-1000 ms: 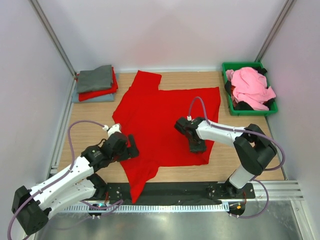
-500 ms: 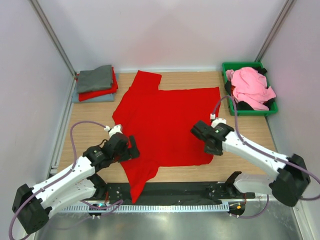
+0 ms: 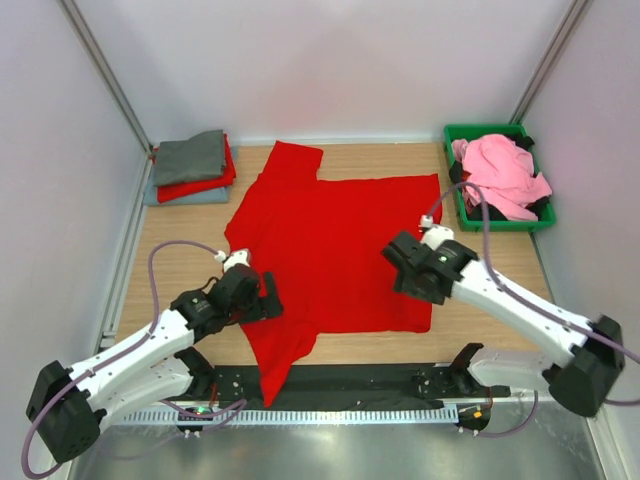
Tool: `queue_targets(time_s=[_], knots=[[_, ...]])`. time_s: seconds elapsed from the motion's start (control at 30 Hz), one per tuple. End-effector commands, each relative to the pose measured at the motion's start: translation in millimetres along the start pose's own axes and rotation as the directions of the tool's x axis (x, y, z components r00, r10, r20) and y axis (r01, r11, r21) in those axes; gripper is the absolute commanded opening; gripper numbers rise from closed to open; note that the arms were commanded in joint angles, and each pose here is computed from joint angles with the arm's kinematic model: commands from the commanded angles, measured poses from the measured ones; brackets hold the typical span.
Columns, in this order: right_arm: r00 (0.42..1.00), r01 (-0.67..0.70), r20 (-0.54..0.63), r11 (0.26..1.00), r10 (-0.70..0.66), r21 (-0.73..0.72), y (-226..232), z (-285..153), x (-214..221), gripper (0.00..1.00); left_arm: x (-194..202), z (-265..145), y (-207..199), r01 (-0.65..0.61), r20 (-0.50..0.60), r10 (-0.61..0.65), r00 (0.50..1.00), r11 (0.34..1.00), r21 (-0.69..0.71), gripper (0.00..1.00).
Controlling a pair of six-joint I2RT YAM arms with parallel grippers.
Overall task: Fold and stack the t-shirts
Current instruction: Flatten the tshirt out
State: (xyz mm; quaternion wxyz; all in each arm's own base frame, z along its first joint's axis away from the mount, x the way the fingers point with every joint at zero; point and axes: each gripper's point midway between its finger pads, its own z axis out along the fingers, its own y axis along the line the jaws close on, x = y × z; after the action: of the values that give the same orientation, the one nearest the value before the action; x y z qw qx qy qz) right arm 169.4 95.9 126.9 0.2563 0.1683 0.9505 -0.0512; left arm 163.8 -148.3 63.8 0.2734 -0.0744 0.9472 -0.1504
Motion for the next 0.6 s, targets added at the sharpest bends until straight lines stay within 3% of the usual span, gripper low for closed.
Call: queue_targets(time_s=[0.0,0.17,0.57], knots=[[0.996,0.083,-0.020,0.991,-0.085,-0.104,57.5,8.8,-3.3,0.63,-8.6,3.1,-16.4,0.016,0.038,-0.018,0.999,0.997,0.070,1.00],[0.986,0.146,-0.066,0.987,-0.150,-0.063,77.4,40.9,9.6,0.44,-4.9,4.2,-18.9,0.019,0.023,-0.021,1.000,0.996,0.088,1.00],[0.972,0.191,-0.143,0.981,-0.185,0.024,62.5,83.5,45.1,0.37,-0.8,4.3,-14.4,0.027,0.028,-0.030,0.999,0.995,0.096,1.00]])
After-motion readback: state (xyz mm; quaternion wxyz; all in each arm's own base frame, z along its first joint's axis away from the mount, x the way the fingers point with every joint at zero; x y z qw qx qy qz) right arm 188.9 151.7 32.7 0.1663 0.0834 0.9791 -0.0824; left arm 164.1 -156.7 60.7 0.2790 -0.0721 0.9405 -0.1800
